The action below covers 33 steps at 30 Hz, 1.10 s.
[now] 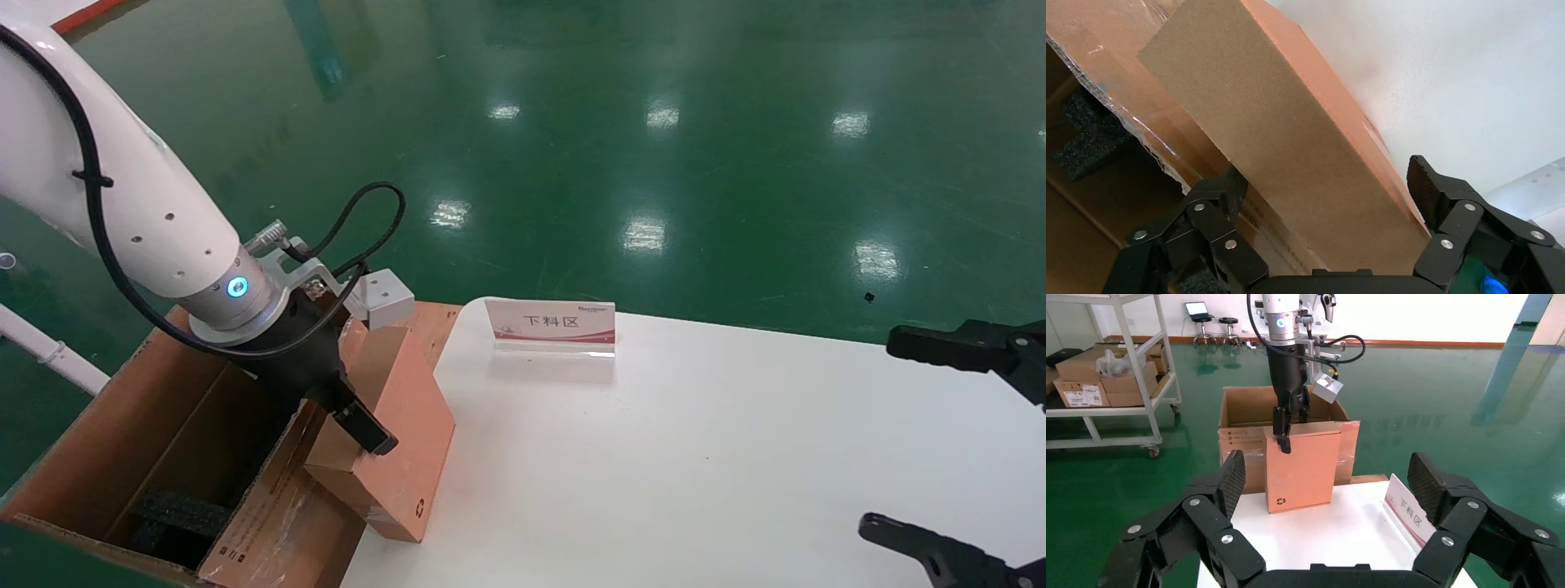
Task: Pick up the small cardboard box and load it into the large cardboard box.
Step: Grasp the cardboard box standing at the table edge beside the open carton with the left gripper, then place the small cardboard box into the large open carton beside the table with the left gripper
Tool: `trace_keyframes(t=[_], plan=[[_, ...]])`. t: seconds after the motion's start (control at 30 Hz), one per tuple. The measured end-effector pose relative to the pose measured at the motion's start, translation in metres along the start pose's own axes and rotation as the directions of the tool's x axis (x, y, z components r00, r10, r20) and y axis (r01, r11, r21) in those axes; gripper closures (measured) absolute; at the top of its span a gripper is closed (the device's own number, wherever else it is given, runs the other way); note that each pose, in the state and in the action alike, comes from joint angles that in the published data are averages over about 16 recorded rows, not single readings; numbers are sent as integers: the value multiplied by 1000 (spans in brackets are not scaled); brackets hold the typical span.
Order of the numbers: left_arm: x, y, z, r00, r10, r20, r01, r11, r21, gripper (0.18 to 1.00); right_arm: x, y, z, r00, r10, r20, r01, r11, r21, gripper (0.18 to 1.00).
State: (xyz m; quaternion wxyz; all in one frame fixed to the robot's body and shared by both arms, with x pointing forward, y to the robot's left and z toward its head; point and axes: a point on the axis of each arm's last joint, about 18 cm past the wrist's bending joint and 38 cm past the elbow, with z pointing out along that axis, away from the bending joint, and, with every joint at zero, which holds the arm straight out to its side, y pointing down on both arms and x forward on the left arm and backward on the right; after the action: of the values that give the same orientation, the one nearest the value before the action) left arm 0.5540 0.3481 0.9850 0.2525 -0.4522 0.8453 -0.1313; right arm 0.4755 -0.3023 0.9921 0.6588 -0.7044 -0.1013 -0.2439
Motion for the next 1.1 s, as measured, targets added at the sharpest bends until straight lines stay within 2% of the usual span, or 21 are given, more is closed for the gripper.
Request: trace_keyframes(t=[0.17,0.43,0.67,0.9,1.1], plan=[[0,0,0,1000,1,1,-1,1000,-1,241,0,0,0,1000,0,0,0,1000,0,211],[0,0,0,1000,2,2,-2,1000,-1,359,0,0,0,1000,0,0,0,1000,0,290],[0,0,0,1000,2,2,-2,1000,-2,507,0,0,0,1000,0,0,0,1000,0,409],[-1,-5,-4,1000,13,-1,-13,1000,17,641,0,0,0,1000,0,0,0,1000,0,562],[-2,-15,-20,1000,29,-10,-28,996,85,698,0,0,0,1000,0,0,0,1000,0,694]])
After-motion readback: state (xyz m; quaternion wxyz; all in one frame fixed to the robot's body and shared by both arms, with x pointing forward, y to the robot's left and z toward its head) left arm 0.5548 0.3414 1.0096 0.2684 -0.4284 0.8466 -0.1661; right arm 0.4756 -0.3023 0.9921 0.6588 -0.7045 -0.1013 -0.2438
